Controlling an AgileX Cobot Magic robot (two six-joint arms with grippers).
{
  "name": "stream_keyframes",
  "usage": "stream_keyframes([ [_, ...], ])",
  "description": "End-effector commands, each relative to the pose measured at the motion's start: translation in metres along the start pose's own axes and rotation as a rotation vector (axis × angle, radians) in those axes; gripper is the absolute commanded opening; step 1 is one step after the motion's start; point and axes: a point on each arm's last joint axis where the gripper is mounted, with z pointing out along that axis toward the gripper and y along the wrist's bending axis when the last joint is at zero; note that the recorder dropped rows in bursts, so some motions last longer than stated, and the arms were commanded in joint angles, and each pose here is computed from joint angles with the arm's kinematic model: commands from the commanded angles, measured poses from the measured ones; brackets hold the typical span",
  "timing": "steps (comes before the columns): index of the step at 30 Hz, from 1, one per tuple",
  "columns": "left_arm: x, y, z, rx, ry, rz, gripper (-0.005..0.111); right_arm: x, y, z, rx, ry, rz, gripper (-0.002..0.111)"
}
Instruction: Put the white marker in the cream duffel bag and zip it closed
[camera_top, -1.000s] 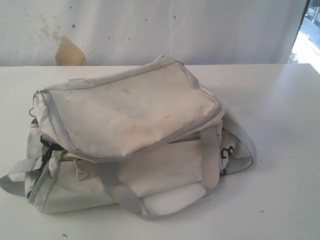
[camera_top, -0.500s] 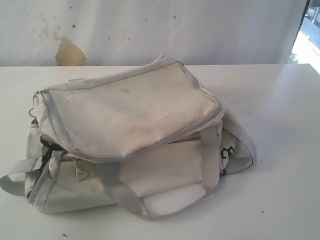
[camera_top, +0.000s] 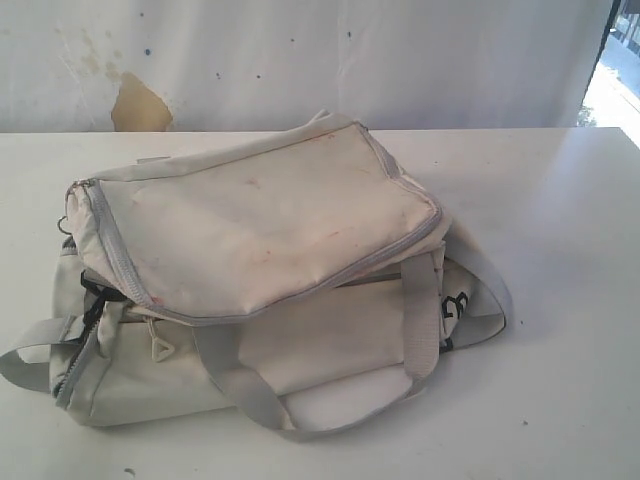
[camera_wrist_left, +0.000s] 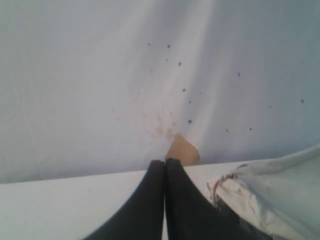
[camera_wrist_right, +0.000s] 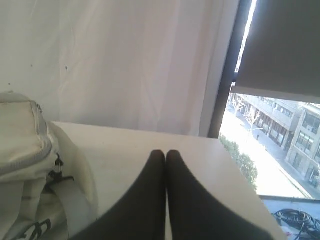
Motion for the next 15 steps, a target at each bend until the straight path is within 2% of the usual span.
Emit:
stream_keyframes([
  [1, 0.0320, -0.0039, 0.0035, 0.010, 0.012, -0.028, 0.000, 0.0186, 0.0030, 0.0006, -0.010, 0.088, 0.002, 0.000],
  [2, 0.0408, -0.0043, 0.0030, 0.013, 0.109, -0.029, 0.000, 0.0197, 0.0031, 0.0005, -0.011, 0.099, 0.004, 0.000],
  [3, 0.0416, -0.0044, 0.0029, 0.014, 0.119, -0.034, 0.000, 0.0190, 0.0030, 0.0006, -0.010, 0.092, 0.022, 0.000],
  [15, 0.0416, -0.0046, 0.0029, 0.015, 0.119, -0.046, 0.000, 0.0192, 0.0030, 0.0006, -0.009, 0.094, 0.042, 0.000],
])
